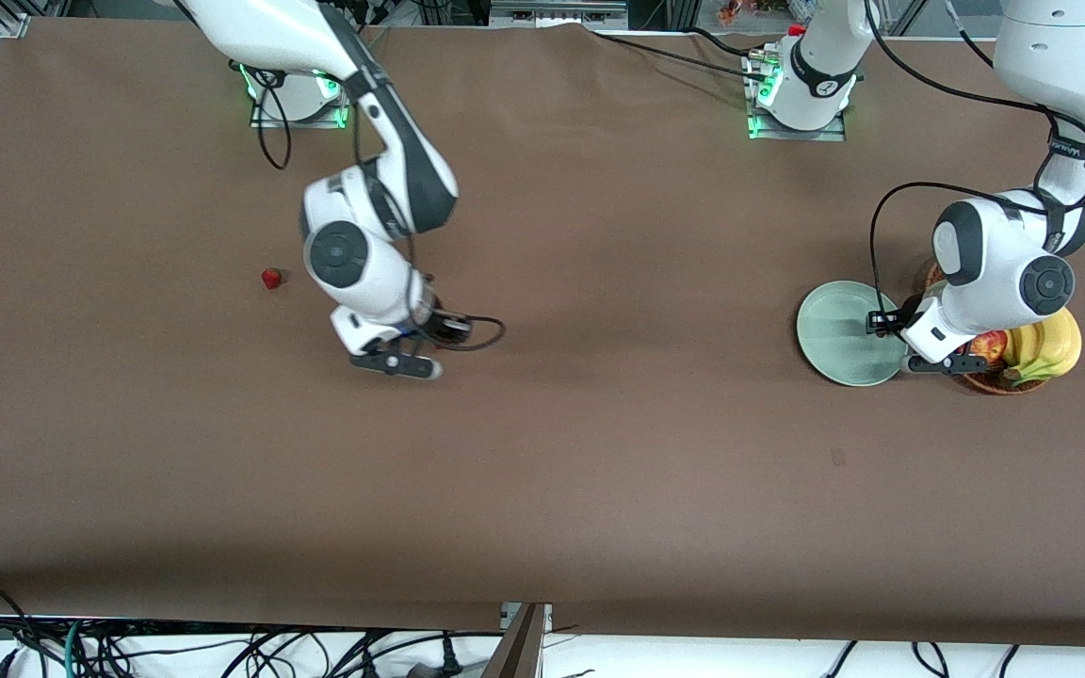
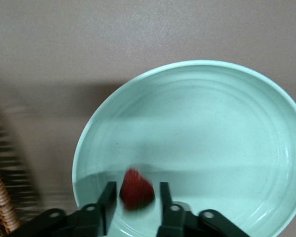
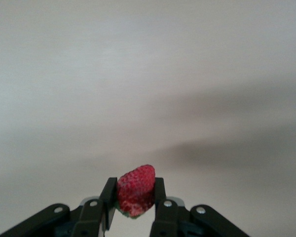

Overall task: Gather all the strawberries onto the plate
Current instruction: 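Place the strawberry on the plate while the right gripper grasps another, then set the second strawberry mid-table with the right gripper while the left withdraws, then grasp the second strawberry with the left gripper while the right gripper reaches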

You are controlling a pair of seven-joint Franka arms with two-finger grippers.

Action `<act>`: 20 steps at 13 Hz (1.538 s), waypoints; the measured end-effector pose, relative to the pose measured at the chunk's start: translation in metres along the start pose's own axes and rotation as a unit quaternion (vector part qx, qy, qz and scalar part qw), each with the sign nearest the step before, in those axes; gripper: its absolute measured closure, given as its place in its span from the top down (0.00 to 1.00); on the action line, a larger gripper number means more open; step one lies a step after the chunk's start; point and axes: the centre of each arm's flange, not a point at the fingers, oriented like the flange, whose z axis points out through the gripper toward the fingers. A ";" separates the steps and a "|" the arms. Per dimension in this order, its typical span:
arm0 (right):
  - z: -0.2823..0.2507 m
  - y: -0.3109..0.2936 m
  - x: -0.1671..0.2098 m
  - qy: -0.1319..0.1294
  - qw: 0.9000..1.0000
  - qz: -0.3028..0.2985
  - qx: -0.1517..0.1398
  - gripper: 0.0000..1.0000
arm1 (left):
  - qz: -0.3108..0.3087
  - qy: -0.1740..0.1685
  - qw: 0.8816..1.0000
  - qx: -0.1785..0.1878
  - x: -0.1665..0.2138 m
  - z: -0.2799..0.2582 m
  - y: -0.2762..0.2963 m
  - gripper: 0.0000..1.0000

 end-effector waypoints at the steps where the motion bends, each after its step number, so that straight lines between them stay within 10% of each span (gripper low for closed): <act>1: 0.014 -0.027 -0.006 -0.006 1.000 0.023 0.013 0.34 | 0.002 0.003 1.000 0.001 0.002 -0.003 0.002 0.56; 5: 0.054 -0.125 -0.053 0.023 0.986 0.118 0.113 0.34 | 0.006 0.008 1.000 -0.006 0.015 -0.064 0.011 0.99; 10: 0.131 -0.185 -0.163 0.047 0.970 0.150 0.185 0.41 | -0.004 0.027 1.000 -0.010 0.015 -0.106 0.055 1.00; 13: 0.126 -0.182 -0.146 0.079 0.972 0.130 0.179 0.68 | -0.006 0.026 1.000 -0.011 0.014 -0.105 0.060 1.00; 16: 0.074 -0.165 -0.094 0.073 0.985 0.106 0.114 0.99 | -0.029 0.025 0.999 -0.014 0.015 -0.103 0.084 1.00; 20: -0.025 -0.089 -0.019 0.013 1.000 0.009 -0.009 1.00 | -0.081 0.042 0.995 -0.034 0.006 -0.093 0.199 1.00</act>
